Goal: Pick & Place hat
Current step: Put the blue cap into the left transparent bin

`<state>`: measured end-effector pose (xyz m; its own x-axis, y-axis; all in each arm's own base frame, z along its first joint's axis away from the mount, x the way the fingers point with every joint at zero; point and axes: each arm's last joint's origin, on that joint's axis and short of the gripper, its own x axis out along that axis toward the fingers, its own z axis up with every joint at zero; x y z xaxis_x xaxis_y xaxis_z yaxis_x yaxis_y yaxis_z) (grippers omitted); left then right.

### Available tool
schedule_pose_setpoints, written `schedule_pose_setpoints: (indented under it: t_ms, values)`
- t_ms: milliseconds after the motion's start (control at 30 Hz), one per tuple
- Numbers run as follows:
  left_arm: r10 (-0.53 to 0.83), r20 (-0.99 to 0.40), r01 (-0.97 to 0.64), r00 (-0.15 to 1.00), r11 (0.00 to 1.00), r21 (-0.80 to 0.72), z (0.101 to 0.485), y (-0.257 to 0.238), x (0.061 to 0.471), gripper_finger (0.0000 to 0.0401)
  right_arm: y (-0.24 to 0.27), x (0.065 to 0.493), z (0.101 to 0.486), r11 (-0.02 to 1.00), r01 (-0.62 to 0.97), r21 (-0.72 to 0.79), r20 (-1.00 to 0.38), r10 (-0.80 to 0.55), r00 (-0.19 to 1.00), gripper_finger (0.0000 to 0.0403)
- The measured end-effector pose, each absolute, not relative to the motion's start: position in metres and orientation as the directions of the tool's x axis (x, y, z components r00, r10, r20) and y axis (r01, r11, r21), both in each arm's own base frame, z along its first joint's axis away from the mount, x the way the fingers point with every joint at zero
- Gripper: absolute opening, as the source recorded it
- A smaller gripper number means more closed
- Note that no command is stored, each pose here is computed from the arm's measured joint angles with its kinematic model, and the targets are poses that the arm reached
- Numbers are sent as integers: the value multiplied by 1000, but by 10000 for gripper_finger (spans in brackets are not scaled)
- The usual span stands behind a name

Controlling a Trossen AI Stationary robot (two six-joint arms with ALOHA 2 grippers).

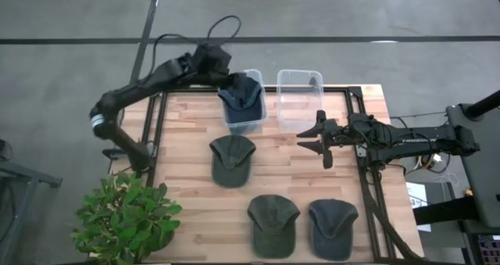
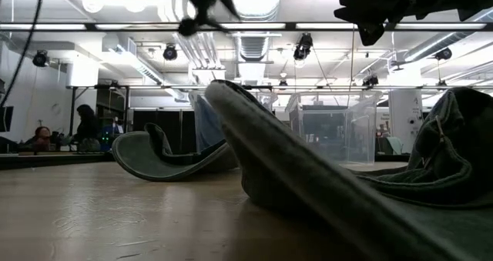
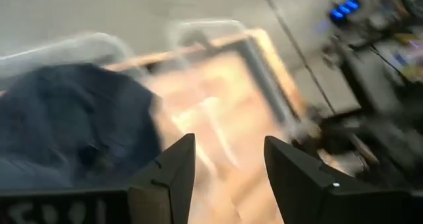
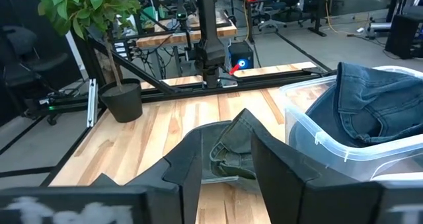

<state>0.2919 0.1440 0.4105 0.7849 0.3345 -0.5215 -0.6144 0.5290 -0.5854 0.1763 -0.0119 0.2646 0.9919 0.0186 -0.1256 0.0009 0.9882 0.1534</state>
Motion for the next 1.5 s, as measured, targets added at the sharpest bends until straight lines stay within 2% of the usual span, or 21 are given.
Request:
schedule_pose_setpoints:
  t_ms: [133,300,467,633,733,833,1000,1133,1367,1500]
  values:
    - [267,-534,-569,802,613,-548,422,85,289,172,-12,176,265,989,0,150,-121,19,993,119]
    - [244,-545,-555,802,642,-529,419,13,294,172,-12,176,265,989,-1,149,-120,19,993,120]
    - [170,-589,-538,790,652,-535,397,-45,308,172,-12,176,265,989,-1,149,-119,19,993,127]
    - [146,-637,-561,756,645,-518,373,-79,322,172,-12,176,265,989,-8,150,-121,26,992,132]
    - [177,-654,-575,735,674,-464,359,-91,330,172,-11,175,264,986,-10,166,-139,33,990,131]
    - [265,-644,-597,717,712,-371,349,-98,331,172,-11,174,263,979,-6,206,-150,37,988,126]
    - [381,-625,-641,681,724,-256,328,-100,320,172,-5,167,269,959,-130,252,-111,162,981,120]
    - [379,-591,-624,712,726,-287,320,-94,301,172,5,158,277,929,-239,283,-57,265,963,117]
    - [335,-433,-510,837,764,-396,296,-75,253,172,23,139,289,871,-377,315,34,387,921,115]
    - [321,-349,-458,880,769,-447,281,-63,222,172,33,131,301,831,-437,345,27,456,890,114]
